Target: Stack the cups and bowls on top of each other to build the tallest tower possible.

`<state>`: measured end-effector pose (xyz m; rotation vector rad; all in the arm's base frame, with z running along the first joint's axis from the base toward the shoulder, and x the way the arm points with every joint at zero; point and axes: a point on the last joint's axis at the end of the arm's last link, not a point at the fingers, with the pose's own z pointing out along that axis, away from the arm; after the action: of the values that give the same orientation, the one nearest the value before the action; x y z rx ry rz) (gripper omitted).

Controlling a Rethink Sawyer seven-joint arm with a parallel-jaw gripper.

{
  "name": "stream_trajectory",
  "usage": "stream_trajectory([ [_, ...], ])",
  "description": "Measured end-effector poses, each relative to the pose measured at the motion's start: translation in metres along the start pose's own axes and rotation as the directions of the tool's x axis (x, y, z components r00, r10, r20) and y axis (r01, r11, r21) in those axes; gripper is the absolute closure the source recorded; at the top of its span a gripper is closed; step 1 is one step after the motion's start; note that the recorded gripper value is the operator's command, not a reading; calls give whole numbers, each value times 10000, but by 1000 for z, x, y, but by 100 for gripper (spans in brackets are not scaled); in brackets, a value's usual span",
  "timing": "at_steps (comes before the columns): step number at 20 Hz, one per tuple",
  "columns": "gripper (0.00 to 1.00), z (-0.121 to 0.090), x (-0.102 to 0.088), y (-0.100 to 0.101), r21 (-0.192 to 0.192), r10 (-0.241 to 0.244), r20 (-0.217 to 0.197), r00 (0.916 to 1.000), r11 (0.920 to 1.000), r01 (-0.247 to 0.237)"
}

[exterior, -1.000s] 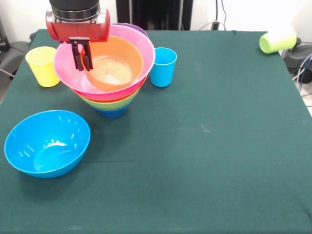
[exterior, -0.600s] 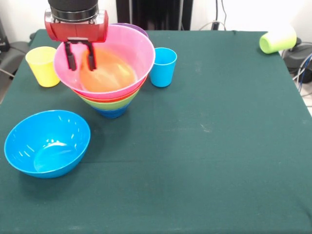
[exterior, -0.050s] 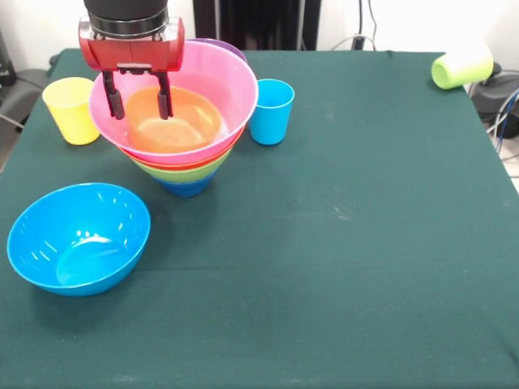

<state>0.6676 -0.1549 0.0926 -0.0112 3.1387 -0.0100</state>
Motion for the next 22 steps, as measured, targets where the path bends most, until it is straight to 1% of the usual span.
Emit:
stream_trajectory([
  [15,0,1,0,3,-52,-44,-16,10000,10000,44],
  [22,0,11,4,9,-245,-84,-160,9998,9997,80],
])
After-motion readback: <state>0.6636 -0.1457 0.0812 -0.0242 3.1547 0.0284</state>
